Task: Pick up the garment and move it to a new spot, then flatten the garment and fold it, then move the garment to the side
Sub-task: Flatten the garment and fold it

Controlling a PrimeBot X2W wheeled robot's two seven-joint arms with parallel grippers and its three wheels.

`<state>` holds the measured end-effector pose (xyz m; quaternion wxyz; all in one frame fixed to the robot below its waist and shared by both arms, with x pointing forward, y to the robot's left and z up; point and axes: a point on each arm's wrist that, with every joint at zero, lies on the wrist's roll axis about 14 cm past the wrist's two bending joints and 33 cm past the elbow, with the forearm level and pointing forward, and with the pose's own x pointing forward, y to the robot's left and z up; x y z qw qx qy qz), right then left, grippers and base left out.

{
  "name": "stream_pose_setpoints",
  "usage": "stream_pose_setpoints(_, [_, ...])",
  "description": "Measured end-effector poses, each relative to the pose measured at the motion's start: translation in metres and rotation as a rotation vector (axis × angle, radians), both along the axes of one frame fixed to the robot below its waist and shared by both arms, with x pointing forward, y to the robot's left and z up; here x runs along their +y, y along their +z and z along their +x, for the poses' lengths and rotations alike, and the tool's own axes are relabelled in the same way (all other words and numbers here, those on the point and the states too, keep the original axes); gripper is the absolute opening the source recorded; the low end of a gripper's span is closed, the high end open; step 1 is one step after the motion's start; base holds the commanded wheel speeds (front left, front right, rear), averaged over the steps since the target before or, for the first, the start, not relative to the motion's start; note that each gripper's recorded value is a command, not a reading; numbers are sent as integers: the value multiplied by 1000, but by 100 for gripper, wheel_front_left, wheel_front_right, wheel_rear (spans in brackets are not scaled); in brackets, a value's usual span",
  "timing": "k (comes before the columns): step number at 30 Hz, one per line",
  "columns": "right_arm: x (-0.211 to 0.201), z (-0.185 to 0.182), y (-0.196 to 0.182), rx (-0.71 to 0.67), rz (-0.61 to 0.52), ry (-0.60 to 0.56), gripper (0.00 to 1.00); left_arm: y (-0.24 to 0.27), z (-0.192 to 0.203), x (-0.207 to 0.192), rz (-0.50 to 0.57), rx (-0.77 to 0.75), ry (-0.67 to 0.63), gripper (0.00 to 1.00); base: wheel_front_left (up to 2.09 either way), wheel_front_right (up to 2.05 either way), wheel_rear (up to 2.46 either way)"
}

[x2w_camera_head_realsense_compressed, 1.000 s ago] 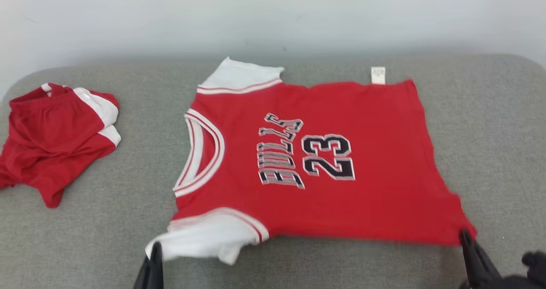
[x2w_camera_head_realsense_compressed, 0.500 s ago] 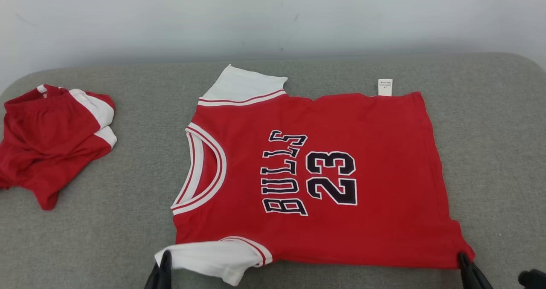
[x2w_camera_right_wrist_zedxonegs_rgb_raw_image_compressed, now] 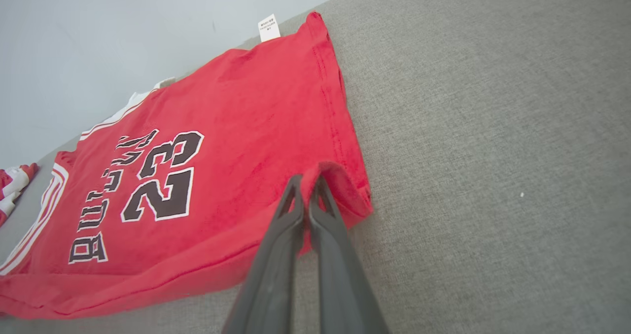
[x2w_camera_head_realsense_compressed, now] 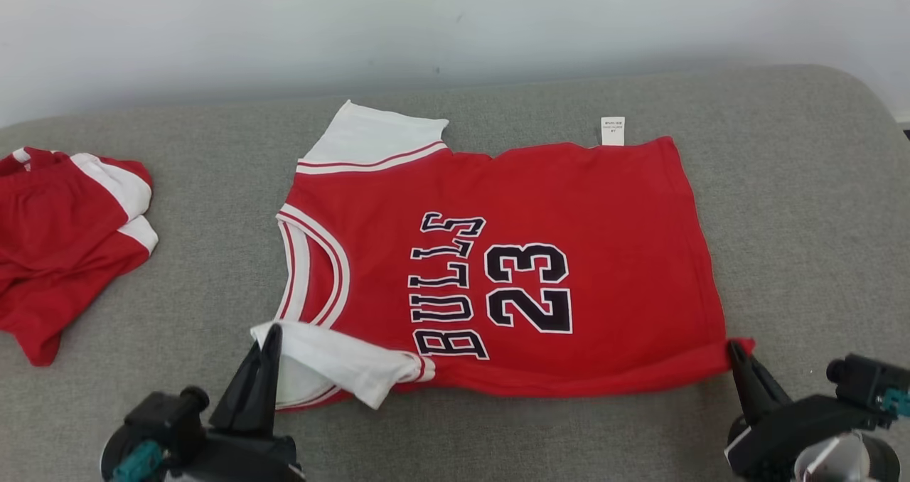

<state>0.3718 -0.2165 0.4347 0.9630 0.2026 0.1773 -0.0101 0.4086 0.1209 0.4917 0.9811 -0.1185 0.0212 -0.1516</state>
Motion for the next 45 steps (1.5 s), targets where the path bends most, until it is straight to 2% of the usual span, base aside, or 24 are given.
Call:
stream_pose_setpoints(10, [-4,43,5,7,-3,5,0,-7,47,-10,74,16,-69,0,0,0,0])
stream_pose_setpoints(18, [-8,58,-6,28,-30,-6,0,-15,68,-17,114,25,-103,0,0,0,0])
stream_pose_setpoints(19, [-8,59,-5,21,-35,-7,30,-16,70,-18,117,26,-104,0,0,0,0])
stream_pose_setpoints(20, [-8,59,-5,21,-35,-7,100,-16,70,-18,117,26,-104,55,0,0,0])
stream_pose_setpoints(21, [-8,60,-5,15,-39,-7,100,-15,72,-19,118,21,-104,100,0,0,0])
stream_pose_setpoints(30, [-18,50,3,-49,-106,-7,100,-14,65,-9,105,12,-62,100,0,0,0])
stream_pose_setpoints(39, [-20,20,-10,-11,-160,31,100,-36,23,17,79,77,26,100,0,0,0])
stream_pose_setpoints(45, [-18,16,-19,15,-191,55,100,-61,0,20,75,150,39,100,0,0,0])
